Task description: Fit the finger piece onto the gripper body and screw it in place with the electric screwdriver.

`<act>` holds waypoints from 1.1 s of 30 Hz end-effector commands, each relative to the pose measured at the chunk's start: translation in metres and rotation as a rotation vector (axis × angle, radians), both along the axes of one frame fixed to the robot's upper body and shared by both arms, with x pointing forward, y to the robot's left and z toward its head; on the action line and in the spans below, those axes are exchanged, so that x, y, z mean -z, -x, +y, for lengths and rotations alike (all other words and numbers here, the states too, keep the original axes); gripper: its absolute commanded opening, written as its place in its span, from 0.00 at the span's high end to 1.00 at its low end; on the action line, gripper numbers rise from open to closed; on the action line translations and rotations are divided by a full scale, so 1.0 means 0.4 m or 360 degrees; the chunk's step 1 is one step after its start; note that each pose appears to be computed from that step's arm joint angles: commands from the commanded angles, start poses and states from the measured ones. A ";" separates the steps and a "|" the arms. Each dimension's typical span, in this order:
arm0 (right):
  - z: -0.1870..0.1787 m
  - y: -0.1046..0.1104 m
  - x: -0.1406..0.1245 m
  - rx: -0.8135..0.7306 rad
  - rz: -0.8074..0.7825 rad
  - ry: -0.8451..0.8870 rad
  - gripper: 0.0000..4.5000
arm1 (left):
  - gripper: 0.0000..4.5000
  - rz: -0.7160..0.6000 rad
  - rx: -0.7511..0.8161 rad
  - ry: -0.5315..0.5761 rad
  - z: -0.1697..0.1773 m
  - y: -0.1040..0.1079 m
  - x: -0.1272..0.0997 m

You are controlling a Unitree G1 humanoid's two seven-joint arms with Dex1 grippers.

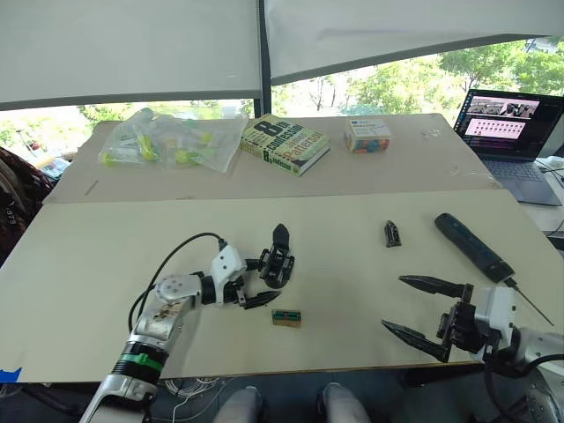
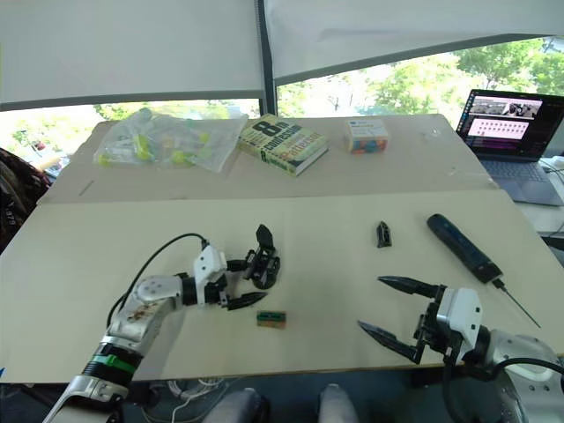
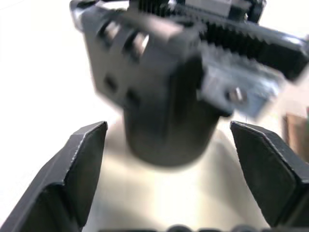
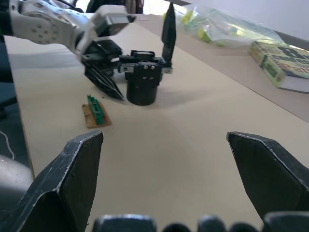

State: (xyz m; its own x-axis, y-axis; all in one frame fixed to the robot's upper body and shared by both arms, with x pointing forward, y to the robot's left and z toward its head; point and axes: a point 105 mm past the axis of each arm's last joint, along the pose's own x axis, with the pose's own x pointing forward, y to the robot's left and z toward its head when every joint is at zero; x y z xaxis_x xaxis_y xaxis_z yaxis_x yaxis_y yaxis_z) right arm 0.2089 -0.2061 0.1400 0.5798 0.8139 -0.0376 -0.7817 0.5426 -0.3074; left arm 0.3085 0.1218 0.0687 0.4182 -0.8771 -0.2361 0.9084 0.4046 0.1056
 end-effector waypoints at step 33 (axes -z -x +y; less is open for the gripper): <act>-0.105 -0.399 -0.059 0.1340 0.1281 0.0209 0.00 | 0.02 -0.0183 0.0211 0.0302 0.059 0.109 -0.318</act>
State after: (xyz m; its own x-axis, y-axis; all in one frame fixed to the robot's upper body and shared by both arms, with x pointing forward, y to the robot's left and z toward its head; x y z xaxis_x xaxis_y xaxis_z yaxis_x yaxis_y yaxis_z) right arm 0.3632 -0.2386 0.1587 0.6971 0.1976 -0.6892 -0.2315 0.9718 0.0444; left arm 0.2684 0.1481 0.1864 0.3124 -0.9491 -0.0393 0.9462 0.3072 0.1019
